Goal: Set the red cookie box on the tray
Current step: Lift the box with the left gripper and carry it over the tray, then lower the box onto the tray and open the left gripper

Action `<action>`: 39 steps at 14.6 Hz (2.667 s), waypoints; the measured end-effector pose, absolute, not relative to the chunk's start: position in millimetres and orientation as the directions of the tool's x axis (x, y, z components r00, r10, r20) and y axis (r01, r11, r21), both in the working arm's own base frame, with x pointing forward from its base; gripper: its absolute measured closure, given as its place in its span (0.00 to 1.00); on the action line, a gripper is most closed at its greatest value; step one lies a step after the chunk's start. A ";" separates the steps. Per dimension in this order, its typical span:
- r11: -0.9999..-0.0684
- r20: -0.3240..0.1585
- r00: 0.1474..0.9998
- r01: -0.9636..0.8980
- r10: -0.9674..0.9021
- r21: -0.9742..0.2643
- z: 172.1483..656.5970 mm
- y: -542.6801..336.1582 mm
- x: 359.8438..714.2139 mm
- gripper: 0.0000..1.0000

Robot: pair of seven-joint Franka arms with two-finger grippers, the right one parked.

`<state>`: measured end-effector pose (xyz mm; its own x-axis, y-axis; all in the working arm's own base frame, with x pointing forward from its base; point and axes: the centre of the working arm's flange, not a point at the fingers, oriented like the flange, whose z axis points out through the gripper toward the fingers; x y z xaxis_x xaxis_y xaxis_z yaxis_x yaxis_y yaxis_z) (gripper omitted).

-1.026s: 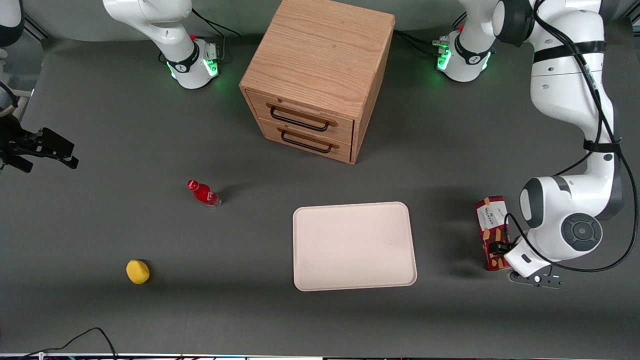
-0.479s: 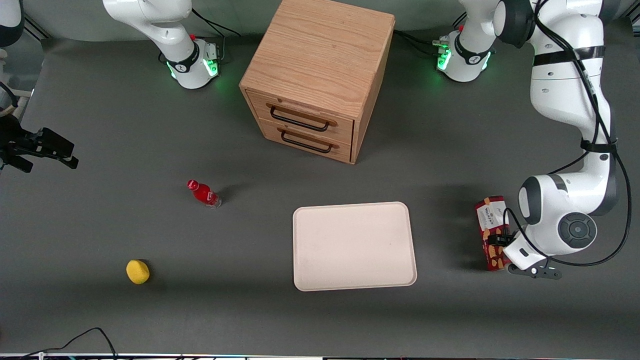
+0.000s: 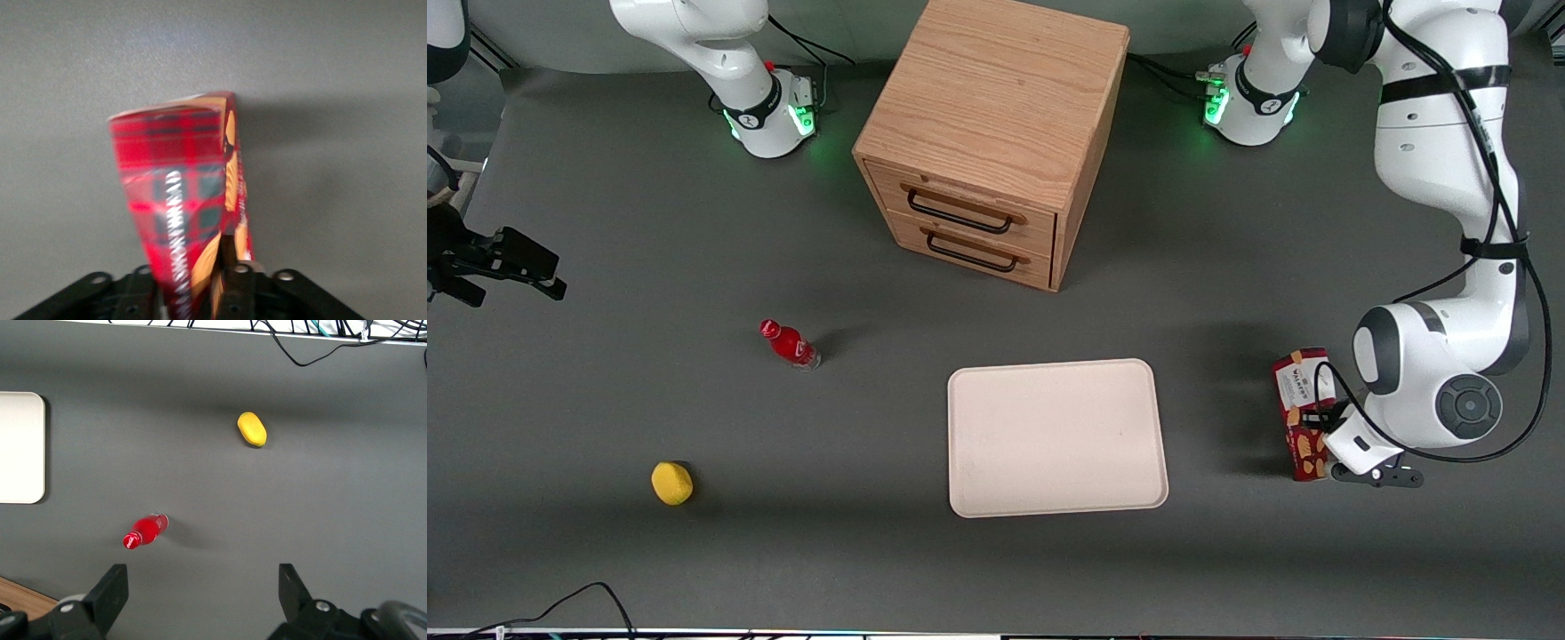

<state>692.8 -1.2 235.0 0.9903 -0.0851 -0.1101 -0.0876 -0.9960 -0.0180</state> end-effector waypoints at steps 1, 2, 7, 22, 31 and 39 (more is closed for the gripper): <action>-0.996 -0.109 0.990 -0.088 -0.085 -0.016 239.4 -2.1 692.8 0.82; -0.996 -0.105 0.991 -0.088 -0.087 -0.014 244.3 -3.1 693.3 0.90; -0.999 -0.140 0.990 -0.015 -0.020 0.041 353.8 -54.7 697.6 0.95; -0.987 -0.055 0.986 0.157 0.155 0.042 410.0 -260.6 659.9 0.95; -0.996 -0.064 0.995 0.082 0.081 0.019 290.7 -291.9 668.5 0.95; -0.997 -0.051 0.996 0.075 0.074 0.032 254.4 -295.4 672.6 0.95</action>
